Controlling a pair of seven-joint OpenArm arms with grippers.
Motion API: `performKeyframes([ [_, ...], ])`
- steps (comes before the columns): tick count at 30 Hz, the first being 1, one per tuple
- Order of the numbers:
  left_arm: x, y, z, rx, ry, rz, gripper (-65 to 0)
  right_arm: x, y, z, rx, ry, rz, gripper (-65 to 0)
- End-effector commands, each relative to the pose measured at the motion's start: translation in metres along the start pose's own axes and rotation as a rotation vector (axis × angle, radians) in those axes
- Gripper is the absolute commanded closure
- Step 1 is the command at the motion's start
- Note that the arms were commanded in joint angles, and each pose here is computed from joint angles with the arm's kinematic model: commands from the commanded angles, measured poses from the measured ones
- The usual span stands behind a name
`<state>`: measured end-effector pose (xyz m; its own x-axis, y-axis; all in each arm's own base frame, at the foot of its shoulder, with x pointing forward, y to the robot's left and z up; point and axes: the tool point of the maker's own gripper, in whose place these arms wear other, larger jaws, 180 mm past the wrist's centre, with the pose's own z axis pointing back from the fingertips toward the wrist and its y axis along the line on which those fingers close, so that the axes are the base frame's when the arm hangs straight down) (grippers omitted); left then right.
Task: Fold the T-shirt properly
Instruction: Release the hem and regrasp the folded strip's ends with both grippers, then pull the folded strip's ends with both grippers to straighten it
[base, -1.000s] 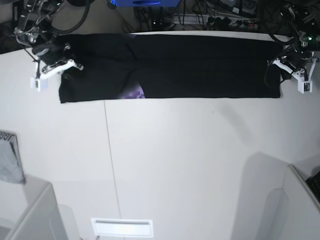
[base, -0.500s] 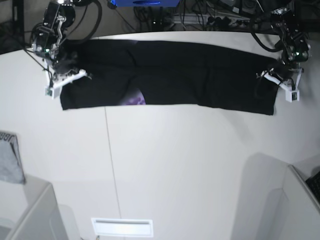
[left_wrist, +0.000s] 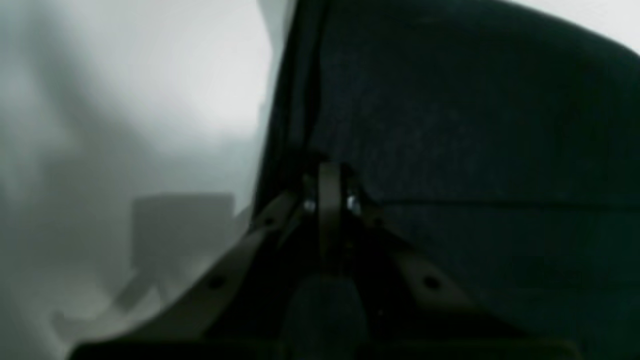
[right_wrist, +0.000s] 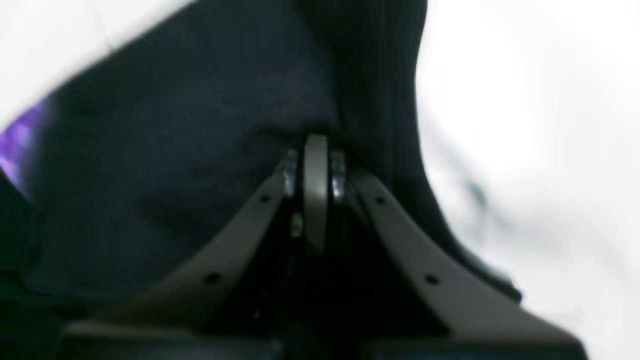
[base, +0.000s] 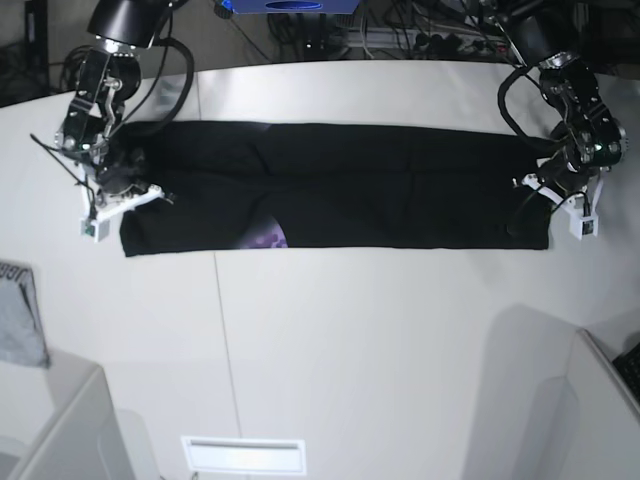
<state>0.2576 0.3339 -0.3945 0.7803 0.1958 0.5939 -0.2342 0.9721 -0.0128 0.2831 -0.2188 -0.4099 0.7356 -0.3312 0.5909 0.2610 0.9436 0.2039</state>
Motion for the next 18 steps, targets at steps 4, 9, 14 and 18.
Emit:
performKeyframes([
  [4,0.052,0.011,0.040,0.071,-0.136,-0.060,0.0,0.028,0.024,0.020,0.051,-0.107,0.075,0.0],
  [9,0.066,0.034,0.080,0.169,-0.208,-0.057,0.0,0.027,0.046,0.048,0.090,-0.158,0.143,0.0],
  [14,0.047,0.037,0.068,0.087,-0.182,0.034,-16.8,0.005,0.060,0.047,0.126,-0.112,0.173,0.0],
  [18,0.036,0.037,0.050,-0.050,-0.152,0.131,-56.9,-0.005,0.073,0.046,0.158,-0.088,0.196,0.0],
])
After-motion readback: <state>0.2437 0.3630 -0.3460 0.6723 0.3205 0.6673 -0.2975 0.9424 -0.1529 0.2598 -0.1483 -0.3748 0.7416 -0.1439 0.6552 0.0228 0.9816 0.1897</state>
